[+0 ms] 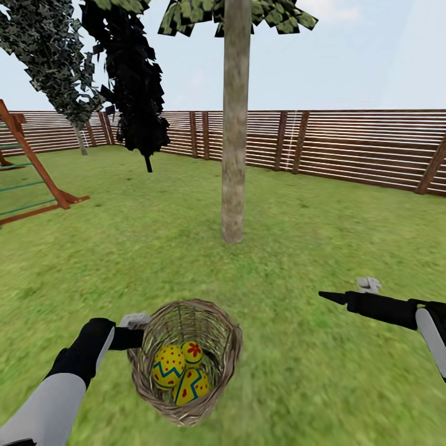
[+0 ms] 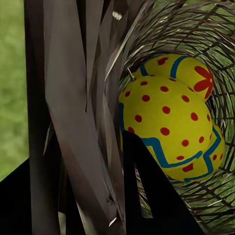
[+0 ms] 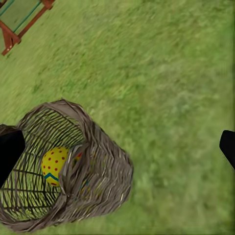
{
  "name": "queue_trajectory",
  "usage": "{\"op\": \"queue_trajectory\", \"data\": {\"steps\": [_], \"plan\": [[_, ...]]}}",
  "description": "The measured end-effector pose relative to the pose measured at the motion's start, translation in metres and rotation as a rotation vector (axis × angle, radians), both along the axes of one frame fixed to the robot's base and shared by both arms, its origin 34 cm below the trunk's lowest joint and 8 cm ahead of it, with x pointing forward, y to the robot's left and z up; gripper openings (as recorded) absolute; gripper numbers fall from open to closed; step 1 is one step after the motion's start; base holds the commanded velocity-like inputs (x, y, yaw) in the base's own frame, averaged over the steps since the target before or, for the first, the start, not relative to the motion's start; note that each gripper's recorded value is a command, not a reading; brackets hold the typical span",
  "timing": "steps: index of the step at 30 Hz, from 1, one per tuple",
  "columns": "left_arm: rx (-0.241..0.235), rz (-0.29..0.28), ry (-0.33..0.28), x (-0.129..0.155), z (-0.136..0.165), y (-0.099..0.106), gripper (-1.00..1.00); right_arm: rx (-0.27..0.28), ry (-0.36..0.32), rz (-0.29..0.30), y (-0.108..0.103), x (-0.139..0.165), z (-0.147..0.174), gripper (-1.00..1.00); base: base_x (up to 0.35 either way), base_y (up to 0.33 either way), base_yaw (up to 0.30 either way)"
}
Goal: Take the three Easter eggs out of the wicker basket on the lawn in the garden, then place them on the lawn next to a single tree (choose any tree) so that all three eggs are next to the same tree and none are left in the basket.
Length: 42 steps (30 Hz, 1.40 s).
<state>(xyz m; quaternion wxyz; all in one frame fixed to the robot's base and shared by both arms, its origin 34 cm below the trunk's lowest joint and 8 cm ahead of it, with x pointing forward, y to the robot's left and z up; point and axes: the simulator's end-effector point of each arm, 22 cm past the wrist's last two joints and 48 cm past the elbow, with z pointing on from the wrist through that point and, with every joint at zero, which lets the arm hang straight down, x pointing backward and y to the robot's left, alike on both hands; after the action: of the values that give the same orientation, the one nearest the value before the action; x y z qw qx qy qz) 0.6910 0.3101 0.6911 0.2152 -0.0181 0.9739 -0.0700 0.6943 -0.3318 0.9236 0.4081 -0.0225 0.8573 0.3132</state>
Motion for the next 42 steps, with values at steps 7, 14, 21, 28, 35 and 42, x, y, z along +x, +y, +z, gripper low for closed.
{"op": "queue_trajectory", "data": {"steps": [7, 14, 21, 28, 35, 42], "plan": [[0.002, 0.0, 0.0, -0.0001, -0.0001, 0.0005, -1.0, -0.001, -0.001, -0.001, -0.0004, 0.0003, 0.0002, 1.0, 0.33, 0.0, 0.0], [0.002, -0.001, 0.0, -0.0001, -0.0001, 0.0005, -1.0, 0.0, -0.005, 0.002, -0.0003, 0.0001, 0.002, 1.0, 0.33, 0.0, 0.0], [0.002, -0.002, 0.0, -0.0001, -0.0002, -0.0007, -1.0, 0.002, -0.005, 0.002, 0.0001, 0.0001, 0.0023, 1.0, 0.33, 0.0, 0.0], [0.002, -0.002, 0.0, 0.0, -0.0002, -0.0005, -1.0, 0.0, -0.001, 0.0, -0.0004, -0.0002, 0.0008, 1.0, 0.33, 0.0, 0.0], [0.0, -0.001, 0.0, 0.0, -0.0001, -0.0006, -1.0, 0.002, -0.002, 0.0, 0.0, 0.0, 0.0011, 1.0, 0.33, 0.0, 0.0], [0.0, -0.001, 0.0, 0.0, -0.0001, -0.0006, -1.0, -0.001, -0.002, 0.0, -0.0008, 0.0, 0.001, 1.0, 0.33, 0.0, 0.0]]}}
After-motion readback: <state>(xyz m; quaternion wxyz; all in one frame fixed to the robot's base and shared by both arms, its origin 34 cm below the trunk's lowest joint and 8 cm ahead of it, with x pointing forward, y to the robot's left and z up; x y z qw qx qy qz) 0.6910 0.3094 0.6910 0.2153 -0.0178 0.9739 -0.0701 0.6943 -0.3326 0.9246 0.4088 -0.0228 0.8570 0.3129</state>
